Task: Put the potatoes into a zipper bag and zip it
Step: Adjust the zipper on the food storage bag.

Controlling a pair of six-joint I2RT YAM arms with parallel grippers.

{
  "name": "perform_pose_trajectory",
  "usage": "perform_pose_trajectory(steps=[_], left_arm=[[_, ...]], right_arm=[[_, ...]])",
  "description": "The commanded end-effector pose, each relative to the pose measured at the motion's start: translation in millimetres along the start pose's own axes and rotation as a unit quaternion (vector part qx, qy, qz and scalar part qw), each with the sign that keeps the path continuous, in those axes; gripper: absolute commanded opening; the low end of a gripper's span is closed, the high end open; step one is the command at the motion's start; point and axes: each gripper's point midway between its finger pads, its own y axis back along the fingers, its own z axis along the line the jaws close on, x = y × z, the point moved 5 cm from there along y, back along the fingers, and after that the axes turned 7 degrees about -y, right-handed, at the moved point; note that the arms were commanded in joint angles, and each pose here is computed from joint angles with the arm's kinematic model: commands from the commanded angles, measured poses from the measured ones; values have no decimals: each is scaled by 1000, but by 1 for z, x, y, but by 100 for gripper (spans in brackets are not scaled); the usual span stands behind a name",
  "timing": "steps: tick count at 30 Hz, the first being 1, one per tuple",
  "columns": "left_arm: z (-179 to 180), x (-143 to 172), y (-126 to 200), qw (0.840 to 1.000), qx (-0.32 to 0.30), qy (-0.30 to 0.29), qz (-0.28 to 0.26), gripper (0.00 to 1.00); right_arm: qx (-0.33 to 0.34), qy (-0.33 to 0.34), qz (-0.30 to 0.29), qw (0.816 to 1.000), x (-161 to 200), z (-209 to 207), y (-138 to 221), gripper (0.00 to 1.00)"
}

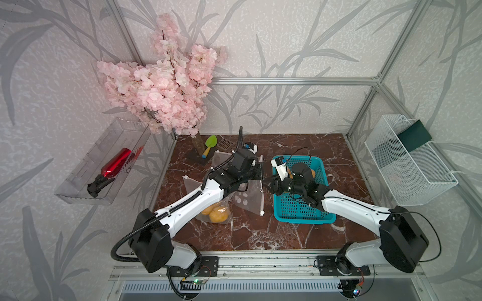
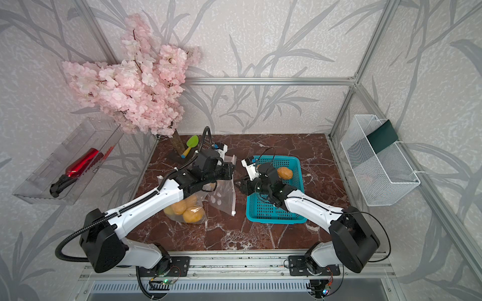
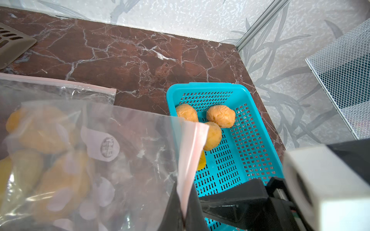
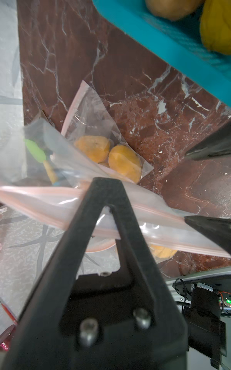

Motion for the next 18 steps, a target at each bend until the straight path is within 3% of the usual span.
perform_pose_trajectory(steps=[1, 18], left_arm=[[-1, -7, 7, 1000, 7, -7, -19, 0], [3, -10, 15, 999, 2, 0, -38, 0]], right_arm=[[-45, 3, -16, 999, -14, 17, 1, 47], [-65, -15, -7, 998, -14, 18, -9, 47]])
